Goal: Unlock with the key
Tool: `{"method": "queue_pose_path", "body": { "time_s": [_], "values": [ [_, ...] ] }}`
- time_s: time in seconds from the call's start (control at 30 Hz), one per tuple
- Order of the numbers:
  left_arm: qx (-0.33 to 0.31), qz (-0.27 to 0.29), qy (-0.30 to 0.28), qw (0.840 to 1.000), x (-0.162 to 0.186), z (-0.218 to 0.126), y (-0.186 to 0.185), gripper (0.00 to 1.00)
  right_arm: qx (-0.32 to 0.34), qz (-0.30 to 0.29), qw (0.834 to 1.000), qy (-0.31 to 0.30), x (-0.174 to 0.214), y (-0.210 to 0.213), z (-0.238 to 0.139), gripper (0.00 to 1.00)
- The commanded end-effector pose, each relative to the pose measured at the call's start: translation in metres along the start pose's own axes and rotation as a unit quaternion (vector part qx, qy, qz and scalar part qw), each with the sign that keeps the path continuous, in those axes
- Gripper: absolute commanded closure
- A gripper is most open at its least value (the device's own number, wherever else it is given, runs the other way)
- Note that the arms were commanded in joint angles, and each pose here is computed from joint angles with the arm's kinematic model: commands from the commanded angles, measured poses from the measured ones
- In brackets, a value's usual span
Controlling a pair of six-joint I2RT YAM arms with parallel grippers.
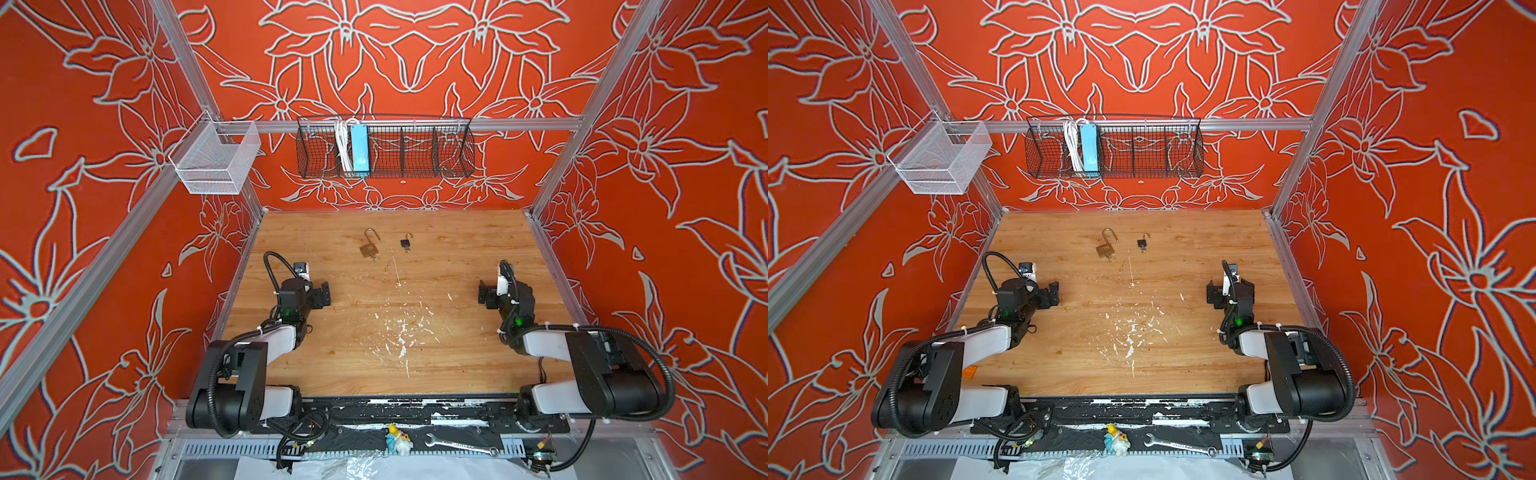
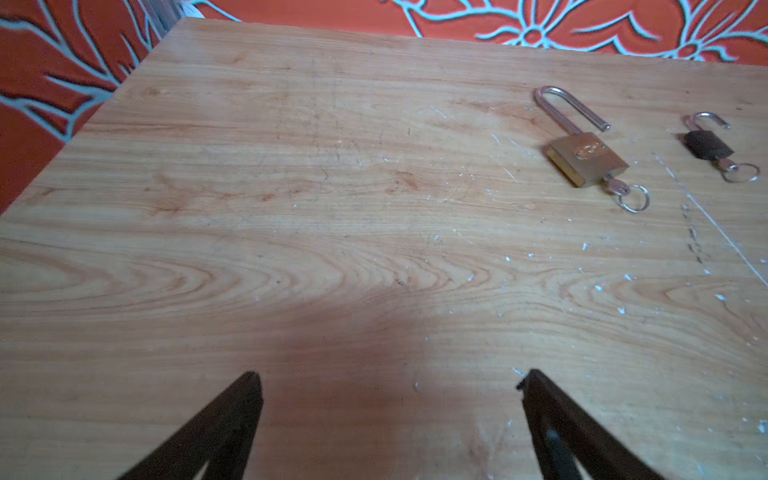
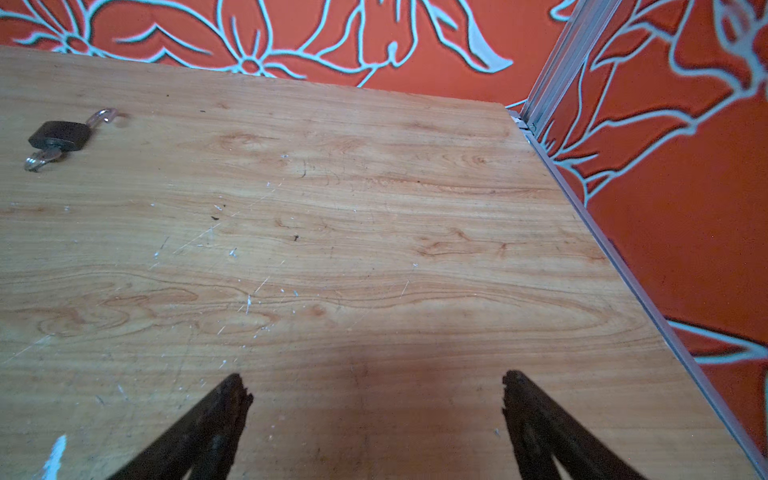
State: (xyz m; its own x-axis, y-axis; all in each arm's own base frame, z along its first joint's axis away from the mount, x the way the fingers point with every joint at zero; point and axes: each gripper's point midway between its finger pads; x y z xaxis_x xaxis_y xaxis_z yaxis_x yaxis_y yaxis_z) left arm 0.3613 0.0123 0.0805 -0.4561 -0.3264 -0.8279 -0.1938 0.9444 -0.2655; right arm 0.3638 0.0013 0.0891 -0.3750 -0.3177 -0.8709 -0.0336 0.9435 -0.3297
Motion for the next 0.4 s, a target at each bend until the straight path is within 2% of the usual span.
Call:
{"method": "queue_pose_path", "body": {
  "time_s": [0.0,0.3,0.37],
  "values": [
    [0.018,0.012,0.003,1.0,-0.003,0.002,-0.008,0.03,-0.001,0.003,1.0,-0.006,-0.008,-0.002,0.004,0.02],
    [0.017,0.008,0.003,1.0,-0.004,0.002,-0.006,0.03,-0.001,0.003,1.0,-0.006,-0.007,-0.002,0.004,0.02],
    [-0.028,-0.014,-0.011,0.999,-0.009,0.002,0.009,0.03,-0.001,0.003,1.0,-0.006,-0.007,-0.002,0.004,0.02]
  ]
}}
Point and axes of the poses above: each gripper's point midway between its finger pads, its own z axis out along the fingers, its own y axis along the line the jaws close on, x = y × z, and after that the axes turned 14 degrees about -z, right-handed
